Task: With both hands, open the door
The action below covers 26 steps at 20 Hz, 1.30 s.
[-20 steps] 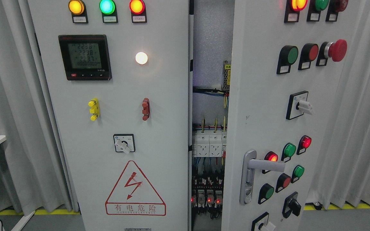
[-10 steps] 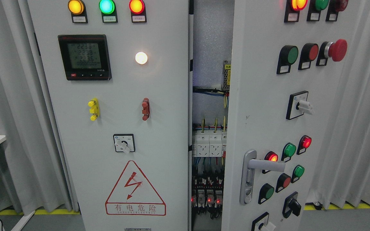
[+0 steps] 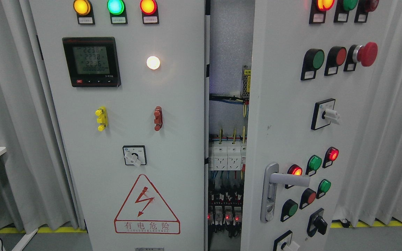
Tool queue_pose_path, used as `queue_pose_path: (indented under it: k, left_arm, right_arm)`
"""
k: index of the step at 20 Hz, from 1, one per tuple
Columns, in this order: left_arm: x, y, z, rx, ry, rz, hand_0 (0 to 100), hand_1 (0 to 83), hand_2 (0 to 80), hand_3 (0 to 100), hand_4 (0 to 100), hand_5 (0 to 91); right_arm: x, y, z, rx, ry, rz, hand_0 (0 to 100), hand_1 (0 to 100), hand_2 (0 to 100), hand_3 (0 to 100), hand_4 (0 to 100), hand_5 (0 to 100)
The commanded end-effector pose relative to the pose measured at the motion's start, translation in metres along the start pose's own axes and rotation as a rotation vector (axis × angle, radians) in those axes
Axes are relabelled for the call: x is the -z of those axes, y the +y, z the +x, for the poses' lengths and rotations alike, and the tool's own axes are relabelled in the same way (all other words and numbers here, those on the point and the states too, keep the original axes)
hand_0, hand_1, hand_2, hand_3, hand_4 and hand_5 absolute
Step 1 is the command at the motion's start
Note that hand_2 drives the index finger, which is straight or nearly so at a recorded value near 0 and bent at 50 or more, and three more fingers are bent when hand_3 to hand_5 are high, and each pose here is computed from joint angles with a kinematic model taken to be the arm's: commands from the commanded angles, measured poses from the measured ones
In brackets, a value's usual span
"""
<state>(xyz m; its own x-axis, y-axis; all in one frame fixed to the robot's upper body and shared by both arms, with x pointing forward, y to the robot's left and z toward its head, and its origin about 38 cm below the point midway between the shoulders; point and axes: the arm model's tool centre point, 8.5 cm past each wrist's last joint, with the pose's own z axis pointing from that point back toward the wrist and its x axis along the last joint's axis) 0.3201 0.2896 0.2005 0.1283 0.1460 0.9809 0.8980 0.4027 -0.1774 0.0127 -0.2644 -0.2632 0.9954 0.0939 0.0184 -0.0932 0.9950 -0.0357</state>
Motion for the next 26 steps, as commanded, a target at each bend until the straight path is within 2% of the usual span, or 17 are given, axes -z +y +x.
queue_pose_path:
  k: [1, 4, 8, 11, 13, 16, 21, 24, 26]
  left_arm:
    - [0.032, -0.012, 0.106, 0.157, -0.047, -0.153, 29, 0.0, 2.8, 3, 3, 0.0]
    - [0.041, 0.002, 0.134, 0.163, -0.106, -0.141, 29, 0.0, 2.8, 3, 3, 0.0]
    - [0.05, 0.008, 0.187, 0.2, -0.163, -0.169, 29, 0.0, 2.8, 3, 3, 0.0]
    - [0.058, 0.012, 0.21, 0.196, -0.179, -0.166, 29, 0.0, 2.8, 3, 3, 0.0]
    - [0.072, 0.021, 0.217, 0.144, -0.198, -0.185, 29, 0.0, 2.8, 3, 3, 0.0]
    - [0.095, 0.032, 0.213, 0.116, -0.145, -0.199, 29, 0.0, 2.8, 3, 3, 0.0]
    - [0.131, 0.049, 0.215, 0.135, -0.13, -0.226, 29, 0.0, 2.8, 3, 3, 0.0]
    - [0.149, 0.047, 0.231, 0.149, -0.136, -0.272, 29, 0.0, 2.8, 3, 3, 0.0]
    - [0.158, 0.049, 0.227, 0.148, -0.115, -0.276, 29, 0.0, 2.8, 3, 3, 0.0]
  right_arm:
    - [-0.001, -0.004, -0.02, 0.001, 0.031, -0.006, 22, 0, 0, 0, 0, 0]
    - [-0.001, -0.004, -0.019, 0.001, 0.029, -0.006, 22, 0, 0, 0, 0, 0]
    - [-0.001, -0.004, -0.019, 0.001, 0.029, -0.006, 22, 0, 0, 0, 0, 0]
    - [-0.001, -0.004, -0.019, 0.001, 0.029, -0.006, 22, 0, 0, 0, 0, 0]
    - [-0.001, -0.004, -0.019, 0.001, 0.029, -0.006, 22, 0, 0, 0, 0, 0]
    - [-0.001, -0.004, -0.02, 0.001, 0.031, -0.006, 22, 0, 0, 0, 0, 0]
    - [-0.001, -0.004, -0.019, 0.001, 0.029, -0.006, 22, 0, 0, 0, 0, 0]
    - [-0.001, -0.004, -0.019, 0.001, 0.029, -0.006, 22, 0, 0, 0, 0, 0]
    - [-0.001, -0.004, -0.019, 0.001, 0.029, -0.006, 22, 0, 0, 0, 0, 0]
